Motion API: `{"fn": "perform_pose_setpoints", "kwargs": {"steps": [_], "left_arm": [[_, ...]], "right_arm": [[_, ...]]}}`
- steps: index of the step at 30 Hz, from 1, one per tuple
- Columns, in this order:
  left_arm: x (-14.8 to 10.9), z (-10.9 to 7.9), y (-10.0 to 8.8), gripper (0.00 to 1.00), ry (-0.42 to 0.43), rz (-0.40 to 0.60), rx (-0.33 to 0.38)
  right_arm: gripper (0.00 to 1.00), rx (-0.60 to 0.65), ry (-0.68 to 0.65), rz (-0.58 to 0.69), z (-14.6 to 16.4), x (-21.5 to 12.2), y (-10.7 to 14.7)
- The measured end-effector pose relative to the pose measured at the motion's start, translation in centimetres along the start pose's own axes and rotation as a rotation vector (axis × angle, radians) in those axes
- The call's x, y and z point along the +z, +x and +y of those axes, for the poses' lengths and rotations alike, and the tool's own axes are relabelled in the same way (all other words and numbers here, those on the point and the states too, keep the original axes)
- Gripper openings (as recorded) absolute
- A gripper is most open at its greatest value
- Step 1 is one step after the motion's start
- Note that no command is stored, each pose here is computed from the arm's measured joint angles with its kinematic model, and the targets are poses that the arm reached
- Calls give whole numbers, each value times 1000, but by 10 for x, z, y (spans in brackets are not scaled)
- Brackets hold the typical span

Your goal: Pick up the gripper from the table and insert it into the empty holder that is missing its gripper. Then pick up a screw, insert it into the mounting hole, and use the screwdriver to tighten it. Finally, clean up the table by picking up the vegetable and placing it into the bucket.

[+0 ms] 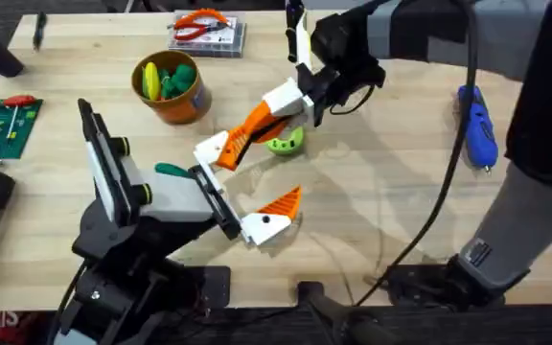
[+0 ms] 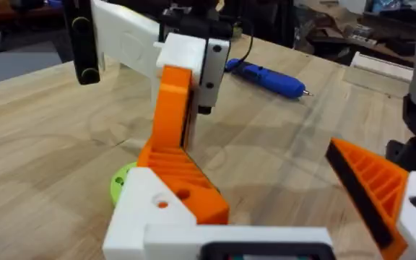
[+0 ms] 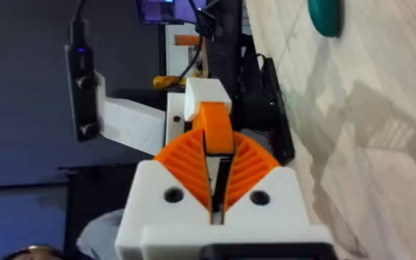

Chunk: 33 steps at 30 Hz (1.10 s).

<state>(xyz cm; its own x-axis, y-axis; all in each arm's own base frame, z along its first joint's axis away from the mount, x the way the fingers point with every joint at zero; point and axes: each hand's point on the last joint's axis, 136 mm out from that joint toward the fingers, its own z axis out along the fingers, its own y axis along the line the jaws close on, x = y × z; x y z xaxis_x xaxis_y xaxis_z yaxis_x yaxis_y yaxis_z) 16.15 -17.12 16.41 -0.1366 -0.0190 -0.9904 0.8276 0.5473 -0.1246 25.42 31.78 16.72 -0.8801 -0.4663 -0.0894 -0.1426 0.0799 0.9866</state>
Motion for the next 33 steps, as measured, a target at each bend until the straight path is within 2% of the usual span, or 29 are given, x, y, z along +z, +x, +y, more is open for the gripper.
{"fn": "perform_pose_setpoints", "kwargs": {"steps": [2,17,26,33], "left_arm": [[0,0,0,984,-2,-1,0],[0,6,-1,984,-34,-5,2],[-2,23,-3,984,-132,-14,7],[-4,36,-3,984,-210,-19,1]], "right_arm": [[22,0,-10,-2,2,0,0],[17,-34,-19,6,3,5,-1],[14,-174,-19,7,5,19,-21],[11,-187,23,-2,4,32,-39]]}}
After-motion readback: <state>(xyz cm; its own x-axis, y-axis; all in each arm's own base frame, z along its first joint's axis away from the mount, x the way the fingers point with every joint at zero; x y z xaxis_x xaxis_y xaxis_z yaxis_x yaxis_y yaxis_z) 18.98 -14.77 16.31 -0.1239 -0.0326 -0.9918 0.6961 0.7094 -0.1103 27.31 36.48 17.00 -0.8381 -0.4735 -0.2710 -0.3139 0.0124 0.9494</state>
